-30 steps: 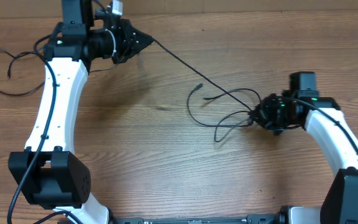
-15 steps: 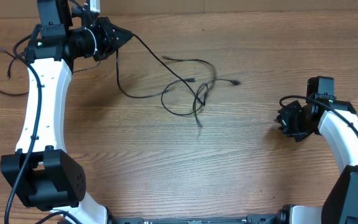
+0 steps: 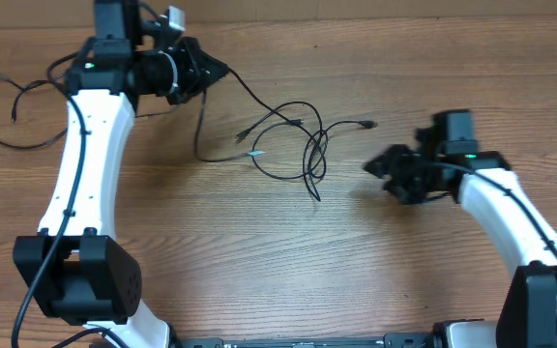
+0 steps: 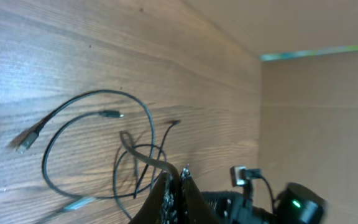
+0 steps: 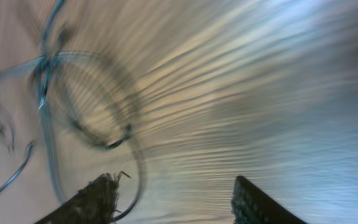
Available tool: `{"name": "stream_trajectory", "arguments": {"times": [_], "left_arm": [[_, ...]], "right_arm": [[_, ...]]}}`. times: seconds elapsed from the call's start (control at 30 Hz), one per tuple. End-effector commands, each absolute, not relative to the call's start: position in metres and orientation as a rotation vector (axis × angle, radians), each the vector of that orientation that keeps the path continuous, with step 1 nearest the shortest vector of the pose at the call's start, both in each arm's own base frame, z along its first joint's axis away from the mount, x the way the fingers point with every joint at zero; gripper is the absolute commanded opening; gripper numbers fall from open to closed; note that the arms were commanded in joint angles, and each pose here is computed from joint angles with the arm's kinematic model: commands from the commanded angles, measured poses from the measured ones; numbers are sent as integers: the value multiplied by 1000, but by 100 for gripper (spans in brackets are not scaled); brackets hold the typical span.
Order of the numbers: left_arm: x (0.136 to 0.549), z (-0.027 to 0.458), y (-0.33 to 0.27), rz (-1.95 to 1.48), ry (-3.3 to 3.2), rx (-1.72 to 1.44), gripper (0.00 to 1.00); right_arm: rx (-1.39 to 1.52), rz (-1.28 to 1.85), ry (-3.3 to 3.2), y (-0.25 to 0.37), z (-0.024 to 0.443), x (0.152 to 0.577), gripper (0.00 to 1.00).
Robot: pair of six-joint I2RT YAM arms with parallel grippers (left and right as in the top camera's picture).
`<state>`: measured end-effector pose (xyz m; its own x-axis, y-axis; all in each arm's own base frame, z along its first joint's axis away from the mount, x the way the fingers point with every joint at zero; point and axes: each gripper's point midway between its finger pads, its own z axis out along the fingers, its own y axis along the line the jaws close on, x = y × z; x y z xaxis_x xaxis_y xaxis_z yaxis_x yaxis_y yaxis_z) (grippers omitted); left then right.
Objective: Untangle cables
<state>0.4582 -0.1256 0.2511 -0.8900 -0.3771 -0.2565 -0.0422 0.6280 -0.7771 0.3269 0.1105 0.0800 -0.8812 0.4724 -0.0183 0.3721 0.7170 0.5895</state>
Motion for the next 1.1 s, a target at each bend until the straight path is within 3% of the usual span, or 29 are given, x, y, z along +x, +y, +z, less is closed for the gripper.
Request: {"name": "stream_trajectory", "arguments": {"times": [0.0,0.17,0.4,0.63,0.77,0.83,0.9,0.93,1.07], "left_arm": [[457,262,-125,-1017,2443,-299,4],[453,257,-132,-992,2473,-297,4],[452,256,-135,-995,2479,-291,4],[448,254,-136,-995,2498,-297,4],[446,252,-136,-995,2508,-303,4],[446,252,-136,-995,2508,-303,4],[446,252,-136,-995,2508,-303,4],[446,252,-136,-995,2508,-303,4],[450,252,-127,-966,2498,-312,4]], "right_arm": [[445,954,2760,152,84,324,68],[264,845,2684,185,89,335,72],[81,825,2578,229,102,337,70],[246,642,2599,223,78,341,64],[245,732,2635,236,68,338,50],[222,795,2668,244,64,332,36],[197,854,2698,250,64,324,10],[187,877,2708,253,64,321,4],[114,873,2764,238,59,314,4]]}}
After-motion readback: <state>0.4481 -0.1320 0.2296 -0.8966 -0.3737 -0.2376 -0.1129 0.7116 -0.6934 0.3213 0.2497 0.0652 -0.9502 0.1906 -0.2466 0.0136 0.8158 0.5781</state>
